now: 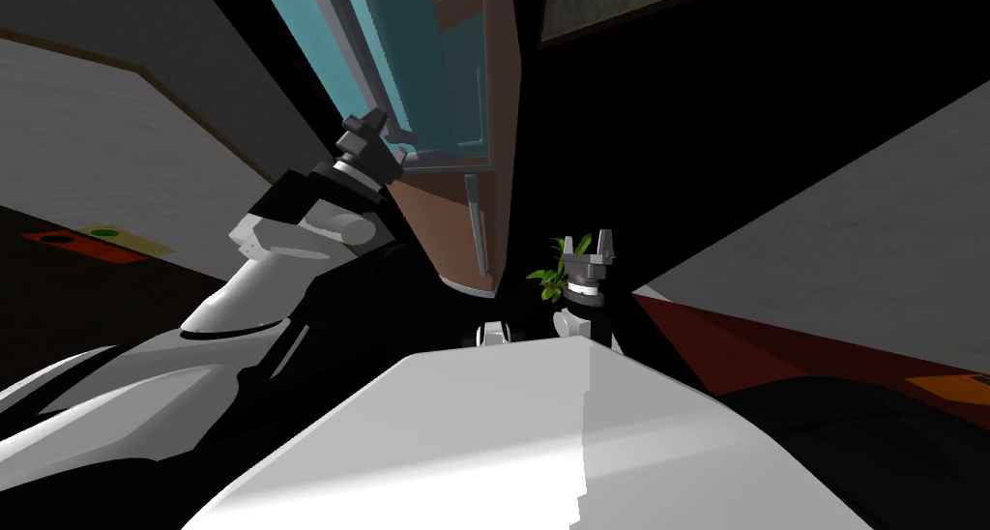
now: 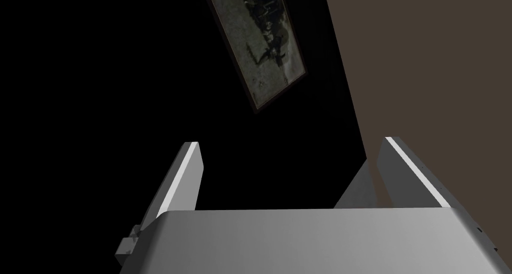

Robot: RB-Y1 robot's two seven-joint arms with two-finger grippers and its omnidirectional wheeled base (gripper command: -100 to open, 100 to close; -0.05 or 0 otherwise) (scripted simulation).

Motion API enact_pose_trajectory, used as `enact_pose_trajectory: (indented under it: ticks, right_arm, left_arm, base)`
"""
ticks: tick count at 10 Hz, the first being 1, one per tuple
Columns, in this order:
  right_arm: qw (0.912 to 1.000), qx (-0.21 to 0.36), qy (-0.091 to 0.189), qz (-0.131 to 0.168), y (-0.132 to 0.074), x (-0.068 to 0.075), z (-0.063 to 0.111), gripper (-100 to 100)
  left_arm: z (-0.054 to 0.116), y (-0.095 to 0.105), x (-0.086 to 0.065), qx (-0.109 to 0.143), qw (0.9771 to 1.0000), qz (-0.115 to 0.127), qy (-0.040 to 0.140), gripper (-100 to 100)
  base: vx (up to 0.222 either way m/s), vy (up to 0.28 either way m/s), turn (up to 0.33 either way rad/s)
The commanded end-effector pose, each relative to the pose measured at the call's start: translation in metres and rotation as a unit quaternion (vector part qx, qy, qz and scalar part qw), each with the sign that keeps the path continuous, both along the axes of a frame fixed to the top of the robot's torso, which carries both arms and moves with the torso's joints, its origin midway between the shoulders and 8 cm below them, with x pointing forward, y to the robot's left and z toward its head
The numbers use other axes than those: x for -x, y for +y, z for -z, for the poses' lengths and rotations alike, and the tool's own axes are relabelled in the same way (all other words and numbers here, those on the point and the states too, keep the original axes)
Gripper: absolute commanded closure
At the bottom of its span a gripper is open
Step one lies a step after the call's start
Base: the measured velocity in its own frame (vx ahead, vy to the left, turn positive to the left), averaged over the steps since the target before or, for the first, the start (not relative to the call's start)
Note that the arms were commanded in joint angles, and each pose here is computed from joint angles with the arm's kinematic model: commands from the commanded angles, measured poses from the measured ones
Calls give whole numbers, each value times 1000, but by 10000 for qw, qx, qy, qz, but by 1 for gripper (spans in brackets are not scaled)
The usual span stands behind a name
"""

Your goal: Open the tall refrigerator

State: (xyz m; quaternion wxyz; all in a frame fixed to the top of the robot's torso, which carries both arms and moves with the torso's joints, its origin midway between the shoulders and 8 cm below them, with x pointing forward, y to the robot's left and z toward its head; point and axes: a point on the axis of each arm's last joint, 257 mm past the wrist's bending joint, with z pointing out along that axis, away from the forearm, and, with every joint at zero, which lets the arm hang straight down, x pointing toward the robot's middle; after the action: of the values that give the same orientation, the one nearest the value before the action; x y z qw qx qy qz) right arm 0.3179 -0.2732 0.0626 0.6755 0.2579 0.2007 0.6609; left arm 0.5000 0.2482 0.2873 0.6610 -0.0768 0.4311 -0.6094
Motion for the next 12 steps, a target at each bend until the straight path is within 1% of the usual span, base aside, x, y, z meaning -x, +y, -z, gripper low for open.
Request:
enact_pose_trajectory:
  ticks: [1, 2, 3, 4, 6, 7, 8, 9, 11, 12]
  right_arm:
    - [10000, 0, 1, 0, 0, 0, 0, 0]
    - [10000, -2, 1, 0, 0, 0, 0, 0]
    - [10000, -1, 0, 0, 0, 0, 0, 0]
    - [10000, -1, 0, 0, 0, 0, 0, 0]
    - [10000, -2, 1, 0, 0, 0, 0, 0]
    - [10000, -1, 0, 0, 0, 0, 0, 0]
    - [10000, -2, 0, 0, 0, 0, 0, 0]
    - [10000, -1, 1, 0, 0, 0, 0, 0]
    - [10000, -2, 1, 0, 0, 0, 0, 0]
    - [10000, -1, 1, 0, 0, 0, 0, 0]
  left_arm:
    - [0, -8, 8, 9, 9998, 200, 22, 100]
    - [0, -22, 18, 25, 9990, 449, 22, 100]
    - [-2, -33, 27, 30, 9980, 633, 5, 100]
    - [-2, -33, 27, 30, 9980, 633, 5, 100]
    - [-6, -54, 45, 38, 9950, 1001, -19, 100]
    - [-6, -54, 45, 38, 9950, 1001, -19, 100]
    - [-7, -64, 55, 41, 9929, 1186, -25, 100]
    - [-7, -64, 55, 41, 9929, 1186, -25, 100]
    - [-8, -83, 74, 46, 9878, 1555, -25, 100]
    - [-8, -83, 74, 46, 9878, 1555, -25, 100]
  base:
    - [-72, 175, -19]
    - [-42, 205, 15]
    - [-49, 304, -27]
    - [-6, 238, -38]
    - [7, 268, -16]
    - [-45, 265, -33]
    - [-21, 275, -15]
    - [-1, 210, -9]
    - [-15, 261, -3]
    - [-7, 270, -27]
